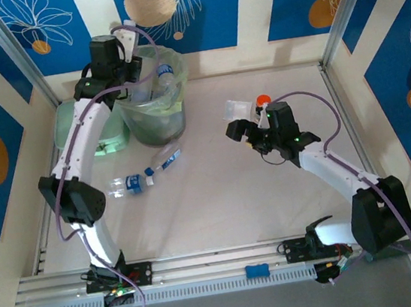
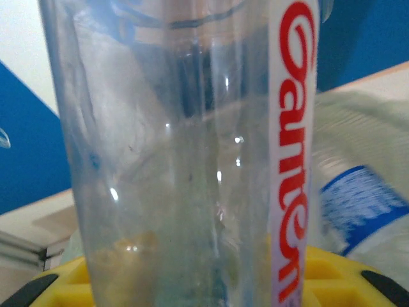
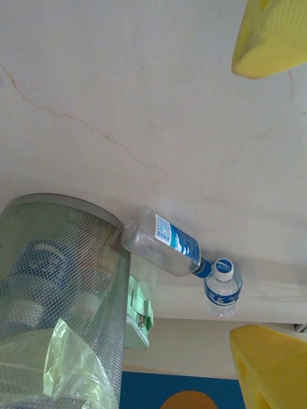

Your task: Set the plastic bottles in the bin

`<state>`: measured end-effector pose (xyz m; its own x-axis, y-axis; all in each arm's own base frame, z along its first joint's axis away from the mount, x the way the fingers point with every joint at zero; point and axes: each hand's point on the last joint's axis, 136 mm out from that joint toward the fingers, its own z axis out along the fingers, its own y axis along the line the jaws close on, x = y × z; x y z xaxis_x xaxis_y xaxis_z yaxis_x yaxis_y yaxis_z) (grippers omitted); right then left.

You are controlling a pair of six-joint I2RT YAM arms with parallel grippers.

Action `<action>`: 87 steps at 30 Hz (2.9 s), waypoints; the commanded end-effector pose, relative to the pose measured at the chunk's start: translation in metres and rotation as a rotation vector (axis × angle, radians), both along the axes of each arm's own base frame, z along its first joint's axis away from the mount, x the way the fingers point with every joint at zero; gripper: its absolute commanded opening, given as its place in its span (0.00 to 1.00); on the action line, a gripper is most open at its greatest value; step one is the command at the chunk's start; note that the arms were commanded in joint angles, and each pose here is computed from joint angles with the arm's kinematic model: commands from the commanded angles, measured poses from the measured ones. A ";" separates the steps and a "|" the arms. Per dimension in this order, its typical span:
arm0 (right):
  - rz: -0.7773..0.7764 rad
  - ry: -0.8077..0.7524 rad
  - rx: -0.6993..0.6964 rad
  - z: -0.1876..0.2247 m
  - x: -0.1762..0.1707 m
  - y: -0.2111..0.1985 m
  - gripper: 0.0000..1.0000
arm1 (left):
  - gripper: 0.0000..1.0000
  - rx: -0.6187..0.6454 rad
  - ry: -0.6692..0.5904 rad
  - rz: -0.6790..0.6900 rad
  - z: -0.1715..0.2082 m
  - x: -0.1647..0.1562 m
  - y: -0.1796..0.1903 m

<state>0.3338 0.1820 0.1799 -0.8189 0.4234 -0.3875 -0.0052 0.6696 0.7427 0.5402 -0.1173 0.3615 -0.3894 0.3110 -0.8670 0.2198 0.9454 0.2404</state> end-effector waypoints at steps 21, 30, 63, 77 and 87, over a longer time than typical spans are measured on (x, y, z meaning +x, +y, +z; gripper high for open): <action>-0.016 0.007 -0.013 -0.007 -0.008 -0.009 0.99 | 0.98 -0.144 -0.003 0.029 0.035 -0.030 0.019; 0.010 0.020 -0.002 -0.014 -0.001 0.002 0.99 | 1.00 -0.298 -0.058 0.065 0.029 -0.089 0.029; 0.079 0.044 -0.025 -0.014 0.007 0.035 0.99 | 1.00 -0.500 0.438 0.418 -0.271 -0.180 0.081; 0.076 0.040 -0.023 -0.014 0.006 0.035 0.99 | 1.00 -0.495 0.591 0.416 -0.287 -0.215 0.075; 0.085 0.042 -0.015 -0.014 0.008 0.039 0.99 | 1.00 -0.566 0.677 0.393 -0.291 -0.261 0.061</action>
<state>0.3382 0.2146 0.1543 -0.8723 0.3484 -0.3431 -0.0088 0.6904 0.7234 0.3003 -0.0500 0.0759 -0.8204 -0.3309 -0.4664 -0.1997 0.9300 -0.3086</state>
